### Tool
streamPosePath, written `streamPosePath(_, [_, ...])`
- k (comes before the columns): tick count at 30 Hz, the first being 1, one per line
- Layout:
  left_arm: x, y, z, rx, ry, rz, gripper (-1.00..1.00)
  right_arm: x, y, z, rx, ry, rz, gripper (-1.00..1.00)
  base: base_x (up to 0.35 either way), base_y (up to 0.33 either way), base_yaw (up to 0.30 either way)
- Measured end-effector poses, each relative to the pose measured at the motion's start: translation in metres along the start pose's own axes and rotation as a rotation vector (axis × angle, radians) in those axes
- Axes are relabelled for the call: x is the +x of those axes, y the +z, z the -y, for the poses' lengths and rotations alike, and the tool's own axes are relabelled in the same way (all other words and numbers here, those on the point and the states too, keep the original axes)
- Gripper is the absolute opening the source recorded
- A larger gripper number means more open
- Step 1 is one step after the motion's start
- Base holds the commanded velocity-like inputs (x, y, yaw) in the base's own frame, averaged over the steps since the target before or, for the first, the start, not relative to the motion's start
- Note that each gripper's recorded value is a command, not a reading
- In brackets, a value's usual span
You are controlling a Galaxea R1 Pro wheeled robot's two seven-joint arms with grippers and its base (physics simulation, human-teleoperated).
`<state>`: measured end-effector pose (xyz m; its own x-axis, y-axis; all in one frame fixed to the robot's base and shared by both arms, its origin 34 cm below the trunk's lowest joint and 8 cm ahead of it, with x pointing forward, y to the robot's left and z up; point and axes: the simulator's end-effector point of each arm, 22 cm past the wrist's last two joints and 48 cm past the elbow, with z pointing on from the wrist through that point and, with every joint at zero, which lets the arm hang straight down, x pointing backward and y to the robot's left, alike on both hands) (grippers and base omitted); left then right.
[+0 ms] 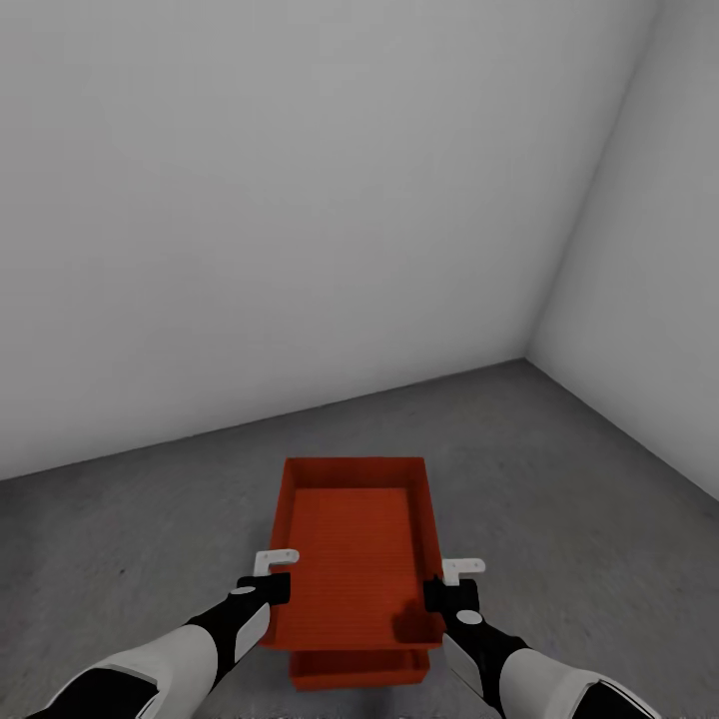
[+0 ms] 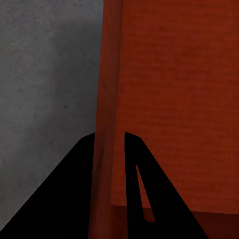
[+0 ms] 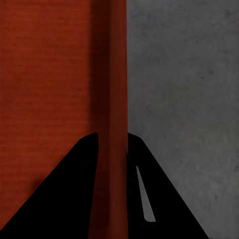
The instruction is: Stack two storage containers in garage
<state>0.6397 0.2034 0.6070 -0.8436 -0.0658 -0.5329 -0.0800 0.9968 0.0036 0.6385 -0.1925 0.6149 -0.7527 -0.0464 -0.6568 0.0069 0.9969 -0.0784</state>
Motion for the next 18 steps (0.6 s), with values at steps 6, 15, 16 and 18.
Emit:
streamPosePath(6, [0.005,0.002,0.0,-0.001,0.001,-0.01,-1.0,0.006,0.002,0.0,0.0,0.001,-0.01,-1.0,0.0,0.0,0.0])
streamPosePath(15, [0.01,0.005,0.0,-0.002,0.002,-0.021,-1.0,0.011,0.004,0.0,-0.001,-0.001,-0.021,-1.0,0.0,0.0,0.0])
streamPosePath(16, [0.011,0.005,0.0,-0.002,0.002,-0.021,-1.0,0.012,0.004,-0.001,-0.001,-0.001,-0.021,-1.0,0.0,0.0,0.0])
streamPosePath(18, [0.011,0.005,0.0,-0.002,0.002,-0.021,-1.0,0.012,0.004,-0.001,-0.001,0.0,-0.021,-1.0,0.0,0.0,0.0])
